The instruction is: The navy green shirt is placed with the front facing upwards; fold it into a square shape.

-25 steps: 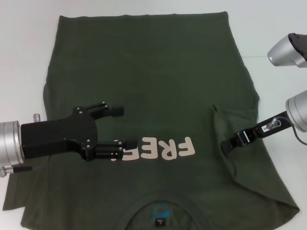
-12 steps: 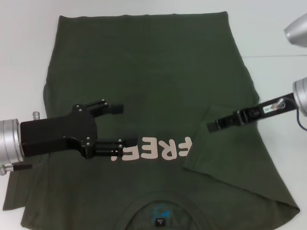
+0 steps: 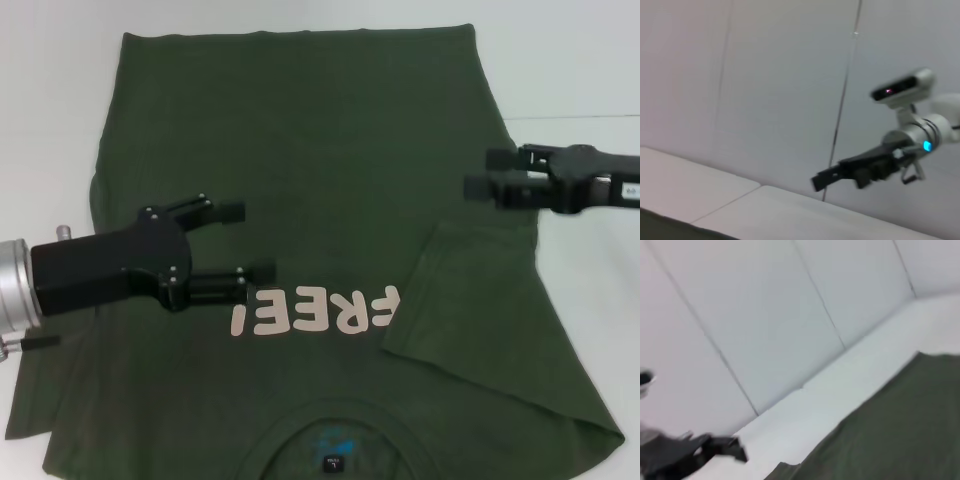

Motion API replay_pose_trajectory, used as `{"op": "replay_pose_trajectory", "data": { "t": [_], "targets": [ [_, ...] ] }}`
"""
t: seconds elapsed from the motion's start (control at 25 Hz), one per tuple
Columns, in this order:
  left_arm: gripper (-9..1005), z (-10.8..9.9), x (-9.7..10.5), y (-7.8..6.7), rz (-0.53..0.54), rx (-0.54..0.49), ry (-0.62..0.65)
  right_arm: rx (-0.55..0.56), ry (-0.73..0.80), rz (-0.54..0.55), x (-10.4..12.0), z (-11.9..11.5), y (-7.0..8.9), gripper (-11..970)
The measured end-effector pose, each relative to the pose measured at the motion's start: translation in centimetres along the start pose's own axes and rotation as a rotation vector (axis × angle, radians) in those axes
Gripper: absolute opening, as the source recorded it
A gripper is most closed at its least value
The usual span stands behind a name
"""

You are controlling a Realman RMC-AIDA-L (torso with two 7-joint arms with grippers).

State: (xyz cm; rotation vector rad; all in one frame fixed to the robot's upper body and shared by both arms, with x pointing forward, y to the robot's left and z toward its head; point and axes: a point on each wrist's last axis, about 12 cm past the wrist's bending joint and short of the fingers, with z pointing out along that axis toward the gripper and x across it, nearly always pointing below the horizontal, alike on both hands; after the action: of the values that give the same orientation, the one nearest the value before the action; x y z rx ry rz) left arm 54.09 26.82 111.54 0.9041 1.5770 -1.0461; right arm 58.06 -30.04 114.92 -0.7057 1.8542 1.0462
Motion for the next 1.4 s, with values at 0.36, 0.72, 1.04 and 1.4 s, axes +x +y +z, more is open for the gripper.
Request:
{"op": "replay_pose_trajectory", "data": {
  "t": [0.36, 0.72, 1.04, 1.4],
  "targets": [
    [943, -0.7, -0.6, 0.7, -0.104, -0.053, -0.014, -0.173, -0.029, -0.383, 4.3, 0.0, 3.2, 905],
    [942, -3.6, 0.7, 0.4, -0.281, -0.187, 0.066, -0.226, -0.046, -0.476, 5.6, 0.1, 4.3, 909],
    [940, -8.2, 0.3, -0.4, -0.517, -0.43, 0.193, -0.202, -0.022, -0.472, 5.9, 2.0, 3.8, 906],
    [939, -11.5, -1.0, -1.6, -0.676, -0.627, 0.312, -0.226, -0.001, -0.451, 6.3, 4.3, 3.8, 901]
  ]
}}
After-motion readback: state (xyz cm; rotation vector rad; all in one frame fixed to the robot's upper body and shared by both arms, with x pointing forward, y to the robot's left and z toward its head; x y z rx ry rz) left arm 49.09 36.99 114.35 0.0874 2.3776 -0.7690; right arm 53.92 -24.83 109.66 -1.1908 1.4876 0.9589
